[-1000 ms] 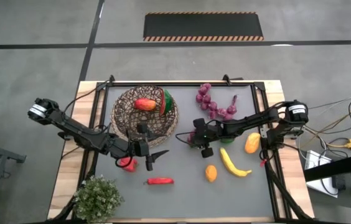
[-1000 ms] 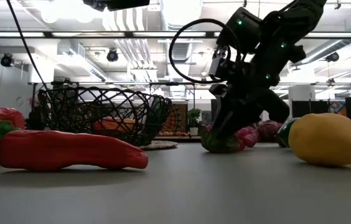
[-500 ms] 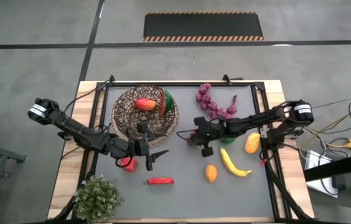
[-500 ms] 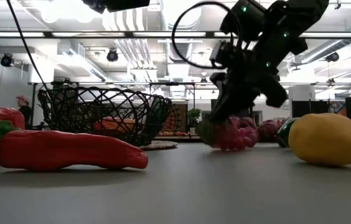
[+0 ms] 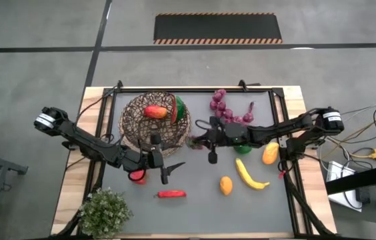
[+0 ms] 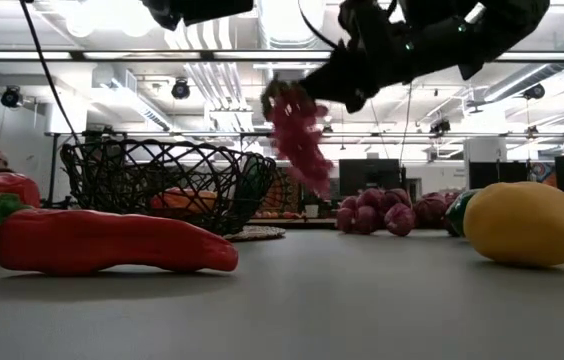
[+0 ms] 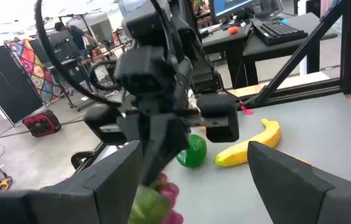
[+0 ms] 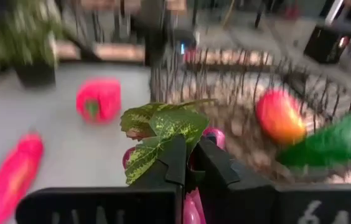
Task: Build produce basket
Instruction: Put the grapes into the wire basket
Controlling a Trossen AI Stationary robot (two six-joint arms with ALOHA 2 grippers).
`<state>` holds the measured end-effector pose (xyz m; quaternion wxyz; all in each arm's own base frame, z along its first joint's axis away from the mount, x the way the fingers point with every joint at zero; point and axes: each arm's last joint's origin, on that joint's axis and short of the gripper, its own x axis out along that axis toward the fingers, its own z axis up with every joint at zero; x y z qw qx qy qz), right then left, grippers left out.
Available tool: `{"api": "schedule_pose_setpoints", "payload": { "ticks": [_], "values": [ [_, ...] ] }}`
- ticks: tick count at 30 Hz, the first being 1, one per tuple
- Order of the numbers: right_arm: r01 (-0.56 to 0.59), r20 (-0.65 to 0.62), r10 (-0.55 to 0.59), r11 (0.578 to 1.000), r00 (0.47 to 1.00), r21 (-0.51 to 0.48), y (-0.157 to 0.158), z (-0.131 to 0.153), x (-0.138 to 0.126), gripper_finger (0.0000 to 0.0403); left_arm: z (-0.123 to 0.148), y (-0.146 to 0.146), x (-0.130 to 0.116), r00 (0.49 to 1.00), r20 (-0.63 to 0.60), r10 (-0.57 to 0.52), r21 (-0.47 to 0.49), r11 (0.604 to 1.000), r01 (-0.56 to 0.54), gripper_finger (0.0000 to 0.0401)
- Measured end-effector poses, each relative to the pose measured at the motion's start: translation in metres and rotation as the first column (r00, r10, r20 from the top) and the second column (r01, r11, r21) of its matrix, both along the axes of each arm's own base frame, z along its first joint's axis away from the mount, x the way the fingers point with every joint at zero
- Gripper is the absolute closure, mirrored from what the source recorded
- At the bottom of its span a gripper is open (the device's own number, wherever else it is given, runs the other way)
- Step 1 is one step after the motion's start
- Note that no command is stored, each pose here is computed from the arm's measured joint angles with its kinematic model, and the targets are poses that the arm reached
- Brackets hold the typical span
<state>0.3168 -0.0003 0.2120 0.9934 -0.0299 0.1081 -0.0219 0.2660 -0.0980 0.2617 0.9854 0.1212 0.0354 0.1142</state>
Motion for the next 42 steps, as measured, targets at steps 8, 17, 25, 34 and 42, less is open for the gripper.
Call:
{"api": "schedule_pose_setpoints", "payload": {
  "ticks": [8, 17, 25, 34, 42],
  "values": [
    [-0.003, 0.139, -0.001, 1.0, 0.99, 0.031, 0.002, -0.002, -0.004, 0.039, -0.016, 0.003, 0.016, 0.999, 0.016, 0.044, -0.009, 0.999, -0.044, 0.0129],
    [-0.019, 0.131, 0.015, 0.999, 0.991, 0.029, 0.007, -0.003, -0.004, 0.039, -0.038, 0.025, 0.039, 0.987, -0.004, 0.161, 0.001, 0.987, -0.161, 0.0129],
    [-0.023, 0.127, 0.02, 0.999, 0.992, 0.024, 0.008, -0.004, -0.004, 0.039, -0.048, 0.029, 0.047, 0.984, -0.011, 0.18, 0.005, 0.984, -0.18, 0.0168],
    [-0.022, 0.125, 0.018, 0.999, 0.992, 0.028, 0.008, -0.004, -0.004, 0.039, -0.046, 0.029, 0.046, 0.983, -0.006, 0.181, 0.002, 0.983, -0.181, 0.0309],
    [-0.017, 0.119, 0.011, 0.999, 0.993, 0.046, 0.007, -0.005, -0.004, 0.0316, -0.046, 0.029, 0.046, 0.982, -0.006, 0.186, 0.001, 0.982, -0.186, 0.0378]
  ]
}}
